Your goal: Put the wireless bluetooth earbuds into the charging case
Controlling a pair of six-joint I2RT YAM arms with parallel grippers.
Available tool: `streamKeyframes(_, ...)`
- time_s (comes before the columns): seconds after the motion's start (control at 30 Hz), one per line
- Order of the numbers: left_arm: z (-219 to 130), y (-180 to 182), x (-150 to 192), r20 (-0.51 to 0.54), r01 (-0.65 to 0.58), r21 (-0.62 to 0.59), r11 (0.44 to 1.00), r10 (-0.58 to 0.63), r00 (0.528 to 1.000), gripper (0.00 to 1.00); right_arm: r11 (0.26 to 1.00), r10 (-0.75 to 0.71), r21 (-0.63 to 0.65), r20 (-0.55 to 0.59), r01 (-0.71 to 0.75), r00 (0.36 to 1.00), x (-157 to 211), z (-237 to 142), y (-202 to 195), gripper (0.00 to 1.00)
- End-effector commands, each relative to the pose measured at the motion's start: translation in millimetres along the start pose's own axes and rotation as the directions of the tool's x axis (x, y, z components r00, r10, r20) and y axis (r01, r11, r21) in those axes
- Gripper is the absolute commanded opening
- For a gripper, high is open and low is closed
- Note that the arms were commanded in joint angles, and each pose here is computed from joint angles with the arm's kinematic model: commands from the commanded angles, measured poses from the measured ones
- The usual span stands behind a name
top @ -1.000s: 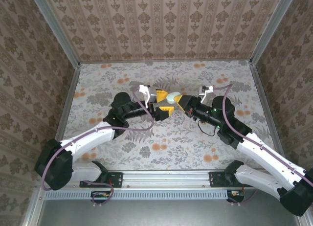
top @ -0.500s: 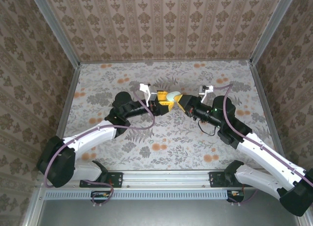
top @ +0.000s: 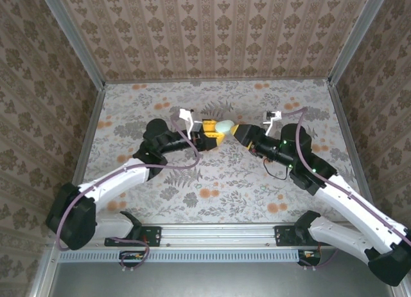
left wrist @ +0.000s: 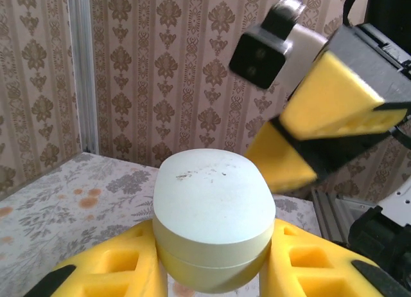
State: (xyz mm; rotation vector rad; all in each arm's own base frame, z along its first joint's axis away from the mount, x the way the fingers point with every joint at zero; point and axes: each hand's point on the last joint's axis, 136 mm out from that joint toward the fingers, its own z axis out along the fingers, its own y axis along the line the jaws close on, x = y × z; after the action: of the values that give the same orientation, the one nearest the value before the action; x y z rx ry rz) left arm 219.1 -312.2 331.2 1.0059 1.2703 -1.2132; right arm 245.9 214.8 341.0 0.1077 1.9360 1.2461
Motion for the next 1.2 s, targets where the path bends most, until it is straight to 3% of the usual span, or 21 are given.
streamKeyframes(0.0,-20.1,-20.3,3.3,-0.071,0.001,0.08,0.997,0.005,0.997,0.17,0.939,-0.343,0.01,-0.064,0.344,0.937,1.5,-14.9,9.5,0.66)
streamKeyframes(0.17,-41.6,-32.8,7.6,-0.128,0.022,0.097,0.995,-0.009,0.992,0.16,0.849,-0.522,-0.188,-0.153,0.494,0.839,18.2,-8.6,42.9,0.74)
streamKeyframes(0.4,-52.1,-47.8,8.0,-0.147,0.057,0.14,0.989,-0.036,0.988,0.16,0.703,-0.709,-0.278,-0.216,0.654,0.671,48.5,10.9,47.8,0.83)
streamKeyframes(0.5,-53.3,-53.6,7.0,-0.151,0.075,0.168,0.983,-0.049,0.987,0.16,0.672,-0.739,-0.3,-0.227,0.677,0.634,56.7,17.8,47.4,0.84)
streamKeyframes(0.7,-54.5,-58.9,5.2,-0.15,0.089,0.192,0.977,-0.061,0.987,0.16,0.649,-0.761,-0.296,-0.226,0.701,0.608,58.4,28.0,45.0,0.86)
streamKeyframes(1.17,-55.1,-65.5,6.3,-0.154,0.094,0.214,0.972,-0.062,0.986,0.16,0.669,-0.741,-0.192,-0.246,0.718,0.625,40.7,48.1,38.4,0.86)
